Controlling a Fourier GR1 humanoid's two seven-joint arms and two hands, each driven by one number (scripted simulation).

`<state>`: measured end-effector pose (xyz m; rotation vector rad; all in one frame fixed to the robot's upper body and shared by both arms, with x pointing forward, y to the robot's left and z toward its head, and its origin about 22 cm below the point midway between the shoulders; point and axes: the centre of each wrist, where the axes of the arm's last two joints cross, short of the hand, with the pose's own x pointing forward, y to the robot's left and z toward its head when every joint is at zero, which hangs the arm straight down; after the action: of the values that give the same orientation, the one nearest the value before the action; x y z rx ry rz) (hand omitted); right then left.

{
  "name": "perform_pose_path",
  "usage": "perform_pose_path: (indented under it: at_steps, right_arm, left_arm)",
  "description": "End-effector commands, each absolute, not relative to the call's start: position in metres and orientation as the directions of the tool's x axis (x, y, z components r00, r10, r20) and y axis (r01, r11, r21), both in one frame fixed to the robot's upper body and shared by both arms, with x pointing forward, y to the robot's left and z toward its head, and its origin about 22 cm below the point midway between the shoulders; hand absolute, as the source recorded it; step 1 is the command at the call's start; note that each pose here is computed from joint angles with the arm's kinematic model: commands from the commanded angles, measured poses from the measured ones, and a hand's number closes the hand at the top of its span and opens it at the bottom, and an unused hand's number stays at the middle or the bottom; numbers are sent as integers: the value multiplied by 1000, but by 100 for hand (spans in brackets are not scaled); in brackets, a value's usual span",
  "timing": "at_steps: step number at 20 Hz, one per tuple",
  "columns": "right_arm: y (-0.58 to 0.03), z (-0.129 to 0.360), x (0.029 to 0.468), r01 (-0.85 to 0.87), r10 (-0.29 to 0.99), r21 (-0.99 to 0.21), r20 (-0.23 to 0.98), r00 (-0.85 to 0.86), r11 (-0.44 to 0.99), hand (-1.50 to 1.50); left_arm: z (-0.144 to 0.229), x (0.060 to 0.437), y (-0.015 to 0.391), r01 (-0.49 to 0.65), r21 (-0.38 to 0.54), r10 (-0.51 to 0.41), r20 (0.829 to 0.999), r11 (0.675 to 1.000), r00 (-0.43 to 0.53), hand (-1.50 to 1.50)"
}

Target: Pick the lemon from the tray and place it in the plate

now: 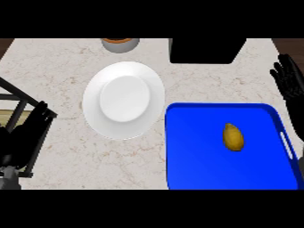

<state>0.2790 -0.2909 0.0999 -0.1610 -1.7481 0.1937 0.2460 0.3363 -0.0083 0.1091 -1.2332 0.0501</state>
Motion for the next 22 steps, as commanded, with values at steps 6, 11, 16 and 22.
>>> perform_pose_path:
  at_steps: [6, 11, 16, 22]
  right_arm:
    - [-213, 90, 315, 172, -77, 95, 991, -110, 980, -150]
    - [-220, 25, 286, 197, 543, -539, 839, 40, 819, -150]
    - [-169, -32, 254, 172, 542, -532, 840, -15, 829, -150]
    - [-185, 7, 250, 315, 703, -657, 710, -46, 685, -150]
  left_arm:
    - [61, 301, 289, -27, 287, -288, 956, 958, -62, 0]
    - [52, 295, 269, 24, 265, -265, 964, 964, -13, 0]
    - [40, 305, 255, -19, 266, -266, 964, 964, -10, 0]
    - [42, 308, 257, -11, 286, -286, 958, 958, 0, 0]
